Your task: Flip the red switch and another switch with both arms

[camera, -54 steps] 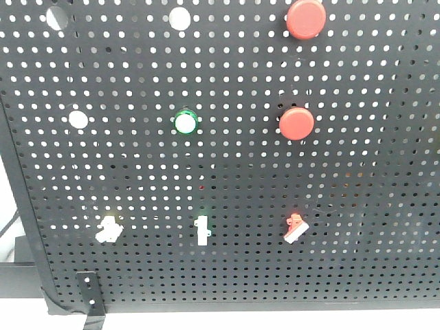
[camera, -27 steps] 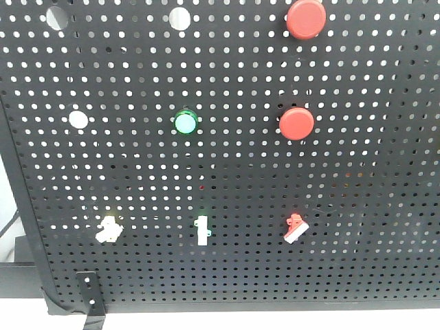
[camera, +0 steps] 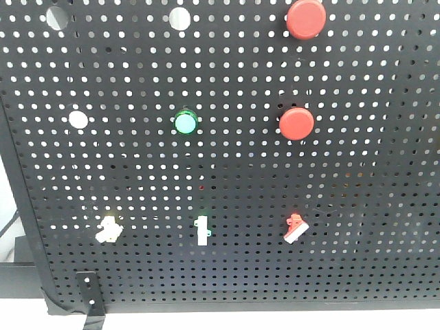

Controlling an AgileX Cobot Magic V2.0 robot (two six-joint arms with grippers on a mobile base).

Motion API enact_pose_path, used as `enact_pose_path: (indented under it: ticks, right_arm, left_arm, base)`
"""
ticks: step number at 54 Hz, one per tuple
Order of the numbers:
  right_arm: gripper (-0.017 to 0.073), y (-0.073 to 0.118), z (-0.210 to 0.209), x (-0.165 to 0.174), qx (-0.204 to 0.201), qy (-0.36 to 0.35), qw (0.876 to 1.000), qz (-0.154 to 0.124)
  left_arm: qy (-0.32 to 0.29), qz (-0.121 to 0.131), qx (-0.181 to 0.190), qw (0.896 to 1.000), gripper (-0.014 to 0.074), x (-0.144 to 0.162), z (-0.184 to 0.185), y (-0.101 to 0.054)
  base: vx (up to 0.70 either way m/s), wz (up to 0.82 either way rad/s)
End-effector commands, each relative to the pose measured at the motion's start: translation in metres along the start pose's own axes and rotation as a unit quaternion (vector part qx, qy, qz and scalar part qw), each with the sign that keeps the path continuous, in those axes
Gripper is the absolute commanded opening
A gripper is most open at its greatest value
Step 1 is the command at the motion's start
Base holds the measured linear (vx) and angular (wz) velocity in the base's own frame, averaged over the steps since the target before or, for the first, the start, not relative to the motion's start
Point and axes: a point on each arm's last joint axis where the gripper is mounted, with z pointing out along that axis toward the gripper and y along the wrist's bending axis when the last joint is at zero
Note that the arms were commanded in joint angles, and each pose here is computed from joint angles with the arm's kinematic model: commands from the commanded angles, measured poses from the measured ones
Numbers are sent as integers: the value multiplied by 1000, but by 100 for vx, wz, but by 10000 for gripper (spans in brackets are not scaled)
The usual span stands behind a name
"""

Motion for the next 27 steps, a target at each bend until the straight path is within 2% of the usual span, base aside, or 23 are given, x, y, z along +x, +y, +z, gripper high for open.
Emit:
enact_pose_path:
  ticks: [1, 27]
  right_arm:
    - [-6, 0, 0, -6, 4, -40, 999, -5]
    - [-6, 0, 0, -6, 4, -40, 999, -5]
  left_arm:
    - [-35, -2, -2, 999, 3, -1, 0, 1]
    - [-35, -2, -2, 999, 3, -1, 0, 1]
  base:
    - [0, 0]
    - [0, 0]
